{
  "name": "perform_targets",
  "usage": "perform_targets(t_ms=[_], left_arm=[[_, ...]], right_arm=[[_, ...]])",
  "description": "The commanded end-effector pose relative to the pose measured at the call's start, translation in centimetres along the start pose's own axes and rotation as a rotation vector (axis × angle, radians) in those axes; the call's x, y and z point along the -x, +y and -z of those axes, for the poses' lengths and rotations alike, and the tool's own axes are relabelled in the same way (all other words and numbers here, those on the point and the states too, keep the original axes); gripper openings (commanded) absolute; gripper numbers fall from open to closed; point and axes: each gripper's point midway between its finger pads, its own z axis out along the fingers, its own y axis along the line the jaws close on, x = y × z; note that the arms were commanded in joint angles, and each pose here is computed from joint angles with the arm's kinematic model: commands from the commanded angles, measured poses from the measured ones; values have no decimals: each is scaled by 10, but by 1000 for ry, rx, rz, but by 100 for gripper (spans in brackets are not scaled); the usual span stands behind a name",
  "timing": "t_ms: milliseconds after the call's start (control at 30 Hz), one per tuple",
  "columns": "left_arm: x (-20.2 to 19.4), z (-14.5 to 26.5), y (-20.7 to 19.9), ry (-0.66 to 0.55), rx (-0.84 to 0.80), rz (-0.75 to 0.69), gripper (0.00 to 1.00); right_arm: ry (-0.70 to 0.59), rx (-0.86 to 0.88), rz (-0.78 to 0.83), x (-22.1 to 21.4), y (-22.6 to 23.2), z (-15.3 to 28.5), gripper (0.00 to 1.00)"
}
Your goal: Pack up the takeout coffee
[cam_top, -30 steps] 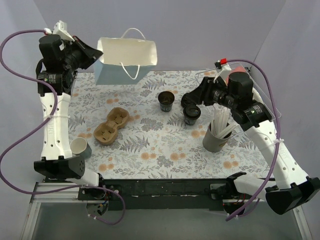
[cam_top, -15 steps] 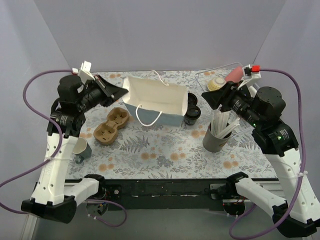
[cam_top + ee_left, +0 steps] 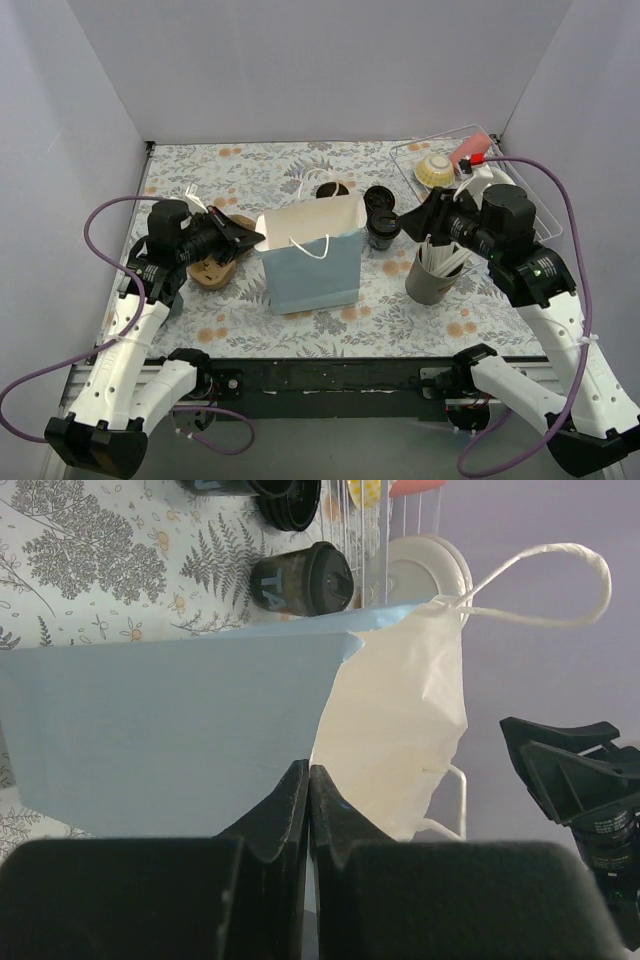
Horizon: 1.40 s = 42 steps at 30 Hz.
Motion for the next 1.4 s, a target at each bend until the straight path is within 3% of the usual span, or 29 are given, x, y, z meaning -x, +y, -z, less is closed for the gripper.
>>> perform_targets(t_ms=[0,67,133,167,267,400,600,800,867,1000,1100,1367], left_arm=[[-7,2,0,-4,-35,12,0],[-8,0,4,-3,-28,14,2],[-10,0,5,9,-28,3,12],[-11,0,5,13,-24,-3,31],[-3,2,9,-25,16,-49,60],[25,3,22,-116,188,-104,75],[70,-3,31,-235,382,-106,77],[114,10,52,-490,536,-34,67],[120,12,50,-549,510,6,63],[111,-2,84,-518,619,68,72],[98,-22,122,-427,767,97,71],[90,-42,189,-352,1087,144,71]], right_arm=[[83,30,11,-20,0,-7,56],[116,47,10,-29,-1,-12,56],[132,50,13,-34,-2,-15,56],[145,49,14,-36,-3,-18,56],[152,42,21,-37,-4,-19,56],[137,37,26,-36,-4,-16,56],[133,26,40,-36,-5,-10,56],[123,-3,65,-34,-10,-3,56],[120,-7,68,-35,-11,-2,56],[118,11,64,-38,-10,-5,56],[121,17,65,-38,-10,-8,56],[123,26,74,-38,-9,-11,56]])
